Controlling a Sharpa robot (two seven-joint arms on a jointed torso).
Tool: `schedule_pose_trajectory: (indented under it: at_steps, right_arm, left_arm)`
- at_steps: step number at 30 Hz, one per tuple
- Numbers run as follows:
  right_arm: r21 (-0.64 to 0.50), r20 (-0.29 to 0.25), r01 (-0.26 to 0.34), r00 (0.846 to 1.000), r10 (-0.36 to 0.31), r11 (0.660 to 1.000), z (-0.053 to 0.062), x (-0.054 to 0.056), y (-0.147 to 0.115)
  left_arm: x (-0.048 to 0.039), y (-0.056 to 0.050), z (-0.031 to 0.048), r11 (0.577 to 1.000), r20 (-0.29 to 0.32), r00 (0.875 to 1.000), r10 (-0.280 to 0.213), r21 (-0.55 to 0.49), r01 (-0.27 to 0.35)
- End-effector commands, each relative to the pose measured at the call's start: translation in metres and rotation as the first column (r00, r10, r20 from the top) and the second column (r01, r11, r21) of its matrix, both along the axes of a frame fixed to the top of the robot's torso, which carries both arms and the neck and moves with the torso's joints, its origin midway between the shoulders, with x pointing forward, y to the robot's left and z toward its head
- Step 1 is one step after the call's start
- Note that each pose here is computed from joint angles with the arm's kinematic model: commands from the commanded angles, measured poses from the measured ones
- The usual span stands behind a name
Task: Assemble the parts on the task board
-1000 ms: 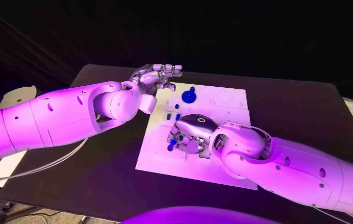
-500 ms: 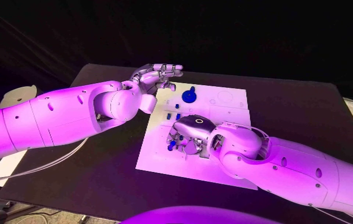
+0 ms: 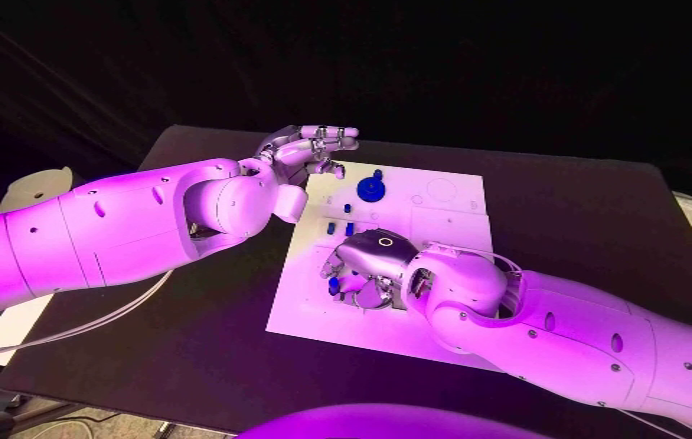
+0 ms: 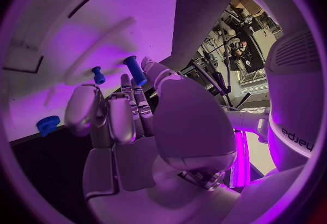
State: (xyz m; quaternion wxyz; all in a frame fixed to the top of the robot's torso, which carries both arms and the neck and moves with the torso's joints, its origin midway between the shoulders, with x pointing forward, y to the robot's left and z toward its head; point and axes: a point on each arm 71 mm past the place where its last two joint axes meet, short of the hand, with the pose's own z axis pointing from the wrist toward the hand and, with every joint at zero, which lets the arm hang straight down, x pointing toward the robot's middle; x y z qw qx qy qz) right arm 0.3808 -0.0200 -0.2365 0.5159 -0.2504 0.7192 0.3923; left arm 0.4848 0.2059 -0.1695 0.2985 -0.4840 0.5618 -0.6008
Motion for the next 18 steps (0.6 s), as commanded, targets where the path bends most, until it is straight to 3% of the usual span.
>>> schedule_pose_trajectory:
  at_steps: [1,13,18]
  right_arm:
    - [0.008,0.016,-0.011,1.0,0.011,1.0,0.001,-0.001,0.002]
    - [0.111,0.075,0.01,0.997,-0.018,0.994,0.011,-0.002,-0.005]
    - [0.166,0.073,0.024,0.997,-0.037,0.986,0.023,-0.005,-0.02]
  left_arm:
    - [-0.0007,-0.002,0.0014,1.0,0.008,1.0,-0.02,-0.008,0.02]
    - [-0.0004,-0.002,0.0012,1.0,0.007,1.0,-0.022,-0.008,0.022]
    - [-0.0003,-0.001,0.001,1.0,0.005,1.0,-0.02,-0.007,0.02]
